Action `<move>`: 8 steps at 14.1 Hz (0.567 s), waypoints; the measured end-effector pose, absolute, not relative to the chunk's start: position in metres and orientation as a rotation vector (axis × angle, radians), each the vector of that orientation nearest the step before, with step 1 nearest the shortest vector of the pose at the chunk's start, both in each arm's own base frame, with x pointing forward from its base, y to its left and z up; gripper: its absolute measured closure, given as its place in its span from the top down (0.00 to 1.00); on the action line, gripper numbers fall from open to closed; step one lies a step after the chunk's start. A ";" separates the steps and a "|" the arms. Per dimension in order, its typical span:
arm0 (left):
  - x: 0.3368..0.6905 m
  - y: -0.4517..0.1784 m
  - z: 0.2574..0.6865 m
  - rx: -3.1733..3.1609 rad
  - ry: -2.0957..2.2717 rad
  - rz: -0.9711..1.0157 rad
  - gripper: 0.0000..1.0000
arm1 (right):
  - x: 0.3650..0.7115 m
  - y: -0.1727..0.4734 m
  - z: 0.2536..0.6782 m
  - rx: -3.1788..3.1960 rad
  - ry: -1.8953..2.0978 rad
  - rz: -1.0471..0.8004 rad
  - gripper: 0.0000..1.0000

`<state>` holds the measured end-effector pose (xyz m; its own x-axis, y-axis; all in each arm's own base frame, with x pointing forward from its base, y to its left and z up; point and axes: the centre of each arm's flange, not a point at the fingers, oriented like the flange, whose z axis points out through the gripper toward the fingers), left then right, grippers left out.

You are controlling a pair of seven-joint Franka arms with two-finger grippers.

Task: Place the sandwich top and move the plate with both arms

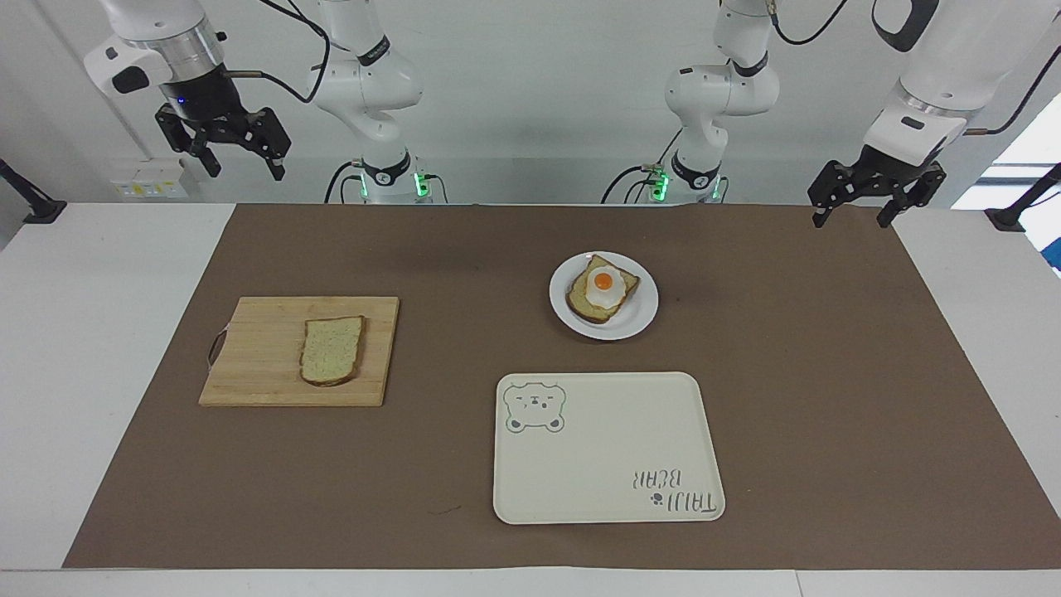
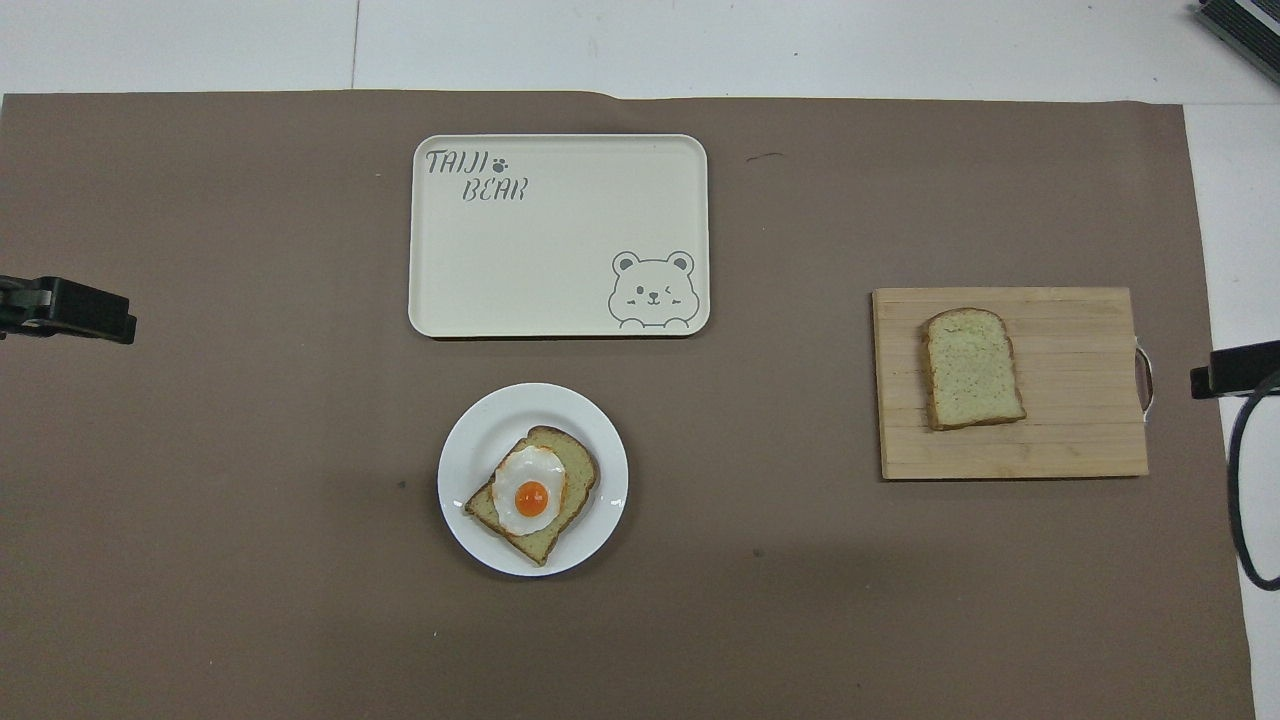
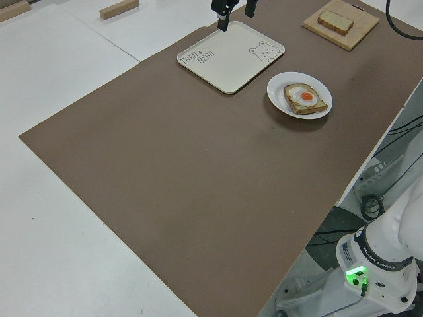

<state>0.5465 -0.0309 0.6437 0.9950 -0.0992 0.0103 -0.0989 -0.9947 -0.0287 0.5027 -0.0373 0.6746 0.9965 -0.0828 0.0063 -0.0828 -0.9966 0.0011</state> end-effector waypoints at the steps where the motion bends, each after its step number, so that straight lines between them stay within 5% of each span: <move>1: 0.546 -0.031 0.644 -3.110 0.155 -0.018 1.00 | 0.503 -0.037 0.674 3.138 -0.128 0.011 1.00; 8: 0.546 -0.031 0.644 -3.110 0.155 -0.018 1.00 | 0.502 -0.037 0.670 3.138 -0.127 -0.003 1.00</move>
<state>0.5465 -0.0311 0.6437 0.9950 -0.0995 0.0103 -0.0991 -0.9947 -0.0287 0.5018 -0.0373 0.6703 0.9967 -0.0806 -0.0019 -0.0806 -0.9967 0.0008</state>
